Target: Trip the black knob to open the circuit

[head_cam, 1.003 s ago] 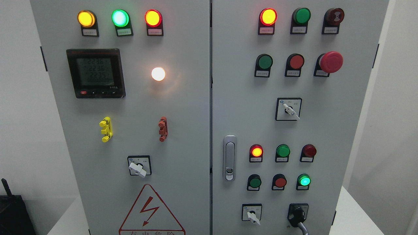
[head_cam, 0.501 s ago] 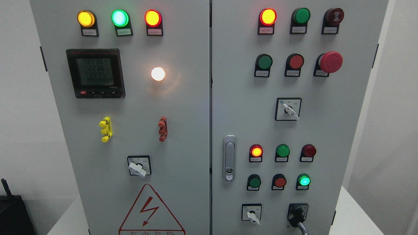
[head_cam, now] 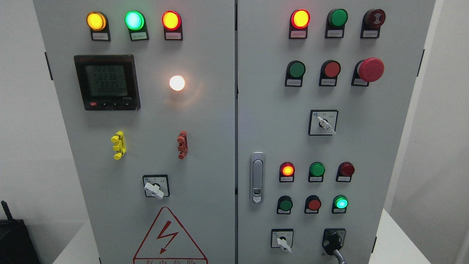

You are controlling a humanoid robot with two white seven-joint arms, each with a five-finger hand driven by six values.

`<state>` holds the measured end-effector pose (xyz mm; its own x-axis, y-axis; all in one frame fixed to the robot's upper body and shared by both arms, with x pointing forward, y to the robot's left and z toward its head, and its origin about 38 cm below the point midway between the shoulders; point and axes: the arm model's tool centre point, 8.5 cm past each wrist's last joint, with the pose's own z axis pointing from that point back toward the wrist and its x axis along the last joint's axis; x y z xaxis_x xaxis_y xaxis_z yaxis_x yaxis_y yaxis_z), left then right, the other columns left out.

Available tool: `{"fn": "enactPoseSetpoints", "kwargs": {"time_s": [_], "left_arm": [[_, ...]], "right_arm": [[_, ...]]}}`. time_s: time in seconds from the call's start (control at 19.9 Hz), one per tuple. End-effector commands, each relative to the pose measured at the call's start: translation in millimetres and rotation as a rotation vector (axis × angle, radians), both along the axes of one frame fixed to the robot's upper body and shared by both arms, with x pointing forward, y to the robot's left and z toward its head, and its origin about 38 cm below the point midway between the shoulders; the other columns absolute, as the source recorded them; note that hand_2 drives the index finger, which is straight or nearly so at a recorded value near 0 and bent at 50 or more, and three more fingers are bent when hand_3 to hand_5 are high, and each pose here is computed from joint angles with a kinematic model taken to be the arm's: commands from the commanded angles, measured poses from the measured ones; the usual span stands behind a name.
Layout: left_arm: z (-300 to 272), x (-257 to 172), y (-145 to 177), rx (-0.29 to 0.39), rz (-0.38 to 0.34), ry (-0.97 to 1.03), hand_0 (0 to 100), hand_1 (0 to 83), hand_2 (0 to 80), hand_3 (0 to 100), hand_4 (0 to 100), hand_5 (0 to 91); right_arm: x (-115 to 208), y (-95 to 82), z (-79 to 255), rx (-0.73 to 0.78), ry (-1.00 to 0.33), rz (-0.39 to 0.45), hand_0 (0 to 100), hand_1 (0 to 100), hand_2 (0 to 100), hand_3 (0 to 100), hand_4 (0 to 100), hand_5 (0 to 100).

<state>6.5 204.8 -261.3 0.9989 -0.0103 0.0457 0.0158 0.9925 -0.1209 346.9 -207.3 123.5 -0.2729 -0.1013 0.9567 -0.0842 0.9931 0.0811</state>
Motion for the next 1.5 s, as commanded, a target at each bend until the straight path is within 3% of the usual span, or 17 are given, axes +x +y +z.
{"fn": "enactPoseSetpoints", "kwargs": {"time_s": [0.0, 1.45], "left_arm": [[-0.4, 5.5, 0.4, 0.002, 0.000, -0.016, 12, 38.9, 0.0, 0, 0, 0.0], [-0.4, 5.5, 0.4, 0.002, -0.001, -0.016, 12, 38.9, 0.0, 0, 0, 0.0]], "right_arm": [[-0.3, -4.9, -1.8, -0.038, 0.005, 0.028, 0, 0, 4, 100, 100, 100], [0.4, -19.6, -4.1, -0.053, 0.013, -0.002, 0, 0, 4, 100, 100, 100]]}}
